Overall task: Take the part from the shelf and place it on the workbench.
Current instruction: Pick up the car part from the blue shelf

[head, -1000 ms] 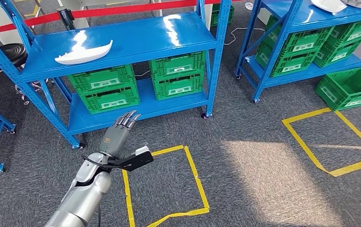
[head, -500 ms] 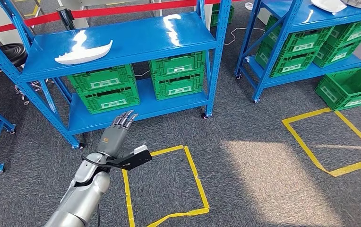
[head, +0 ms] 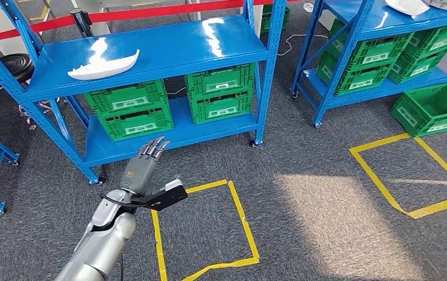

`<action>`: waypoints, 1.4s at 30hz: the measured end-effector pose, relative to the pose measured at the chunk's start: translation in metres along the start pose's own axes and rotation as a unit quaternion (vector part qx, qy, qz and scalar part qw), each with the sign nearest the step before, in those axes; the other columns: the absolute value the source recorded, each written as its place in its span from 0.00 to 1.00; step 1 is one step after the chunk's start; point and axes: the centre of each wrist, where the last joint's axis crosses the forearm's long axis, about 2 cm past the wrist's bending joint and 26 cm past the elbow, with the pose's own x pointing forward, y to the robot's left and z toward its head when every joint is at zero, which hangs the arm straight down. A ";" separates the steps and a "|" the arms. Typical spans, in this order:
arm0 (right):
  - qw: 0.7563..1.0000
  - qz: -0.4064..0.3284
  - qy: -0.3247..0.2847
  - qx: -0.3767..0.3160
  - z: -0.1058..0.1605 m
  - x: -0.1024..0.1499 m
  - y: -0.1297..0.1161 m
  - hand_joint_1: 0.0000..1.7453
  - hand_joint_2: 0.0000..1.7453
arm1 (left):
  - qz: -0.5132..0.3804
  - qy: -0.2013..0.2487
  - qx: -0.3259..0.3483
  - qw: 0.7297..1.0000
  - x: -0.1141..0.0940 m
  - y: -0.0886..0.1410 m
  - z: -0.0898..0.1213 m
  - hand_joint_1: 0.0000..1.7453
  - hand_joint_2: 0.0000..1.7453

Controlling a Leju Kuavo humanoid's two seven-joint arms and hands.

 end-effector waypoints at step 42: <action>0.999 -0.038 0.015 0.022 -0.001 -0.003 0.005 0.00 1.00 | 0.022 -0.005 0.011 1.000 0.013 -0.005 -0.005 0.00 0.00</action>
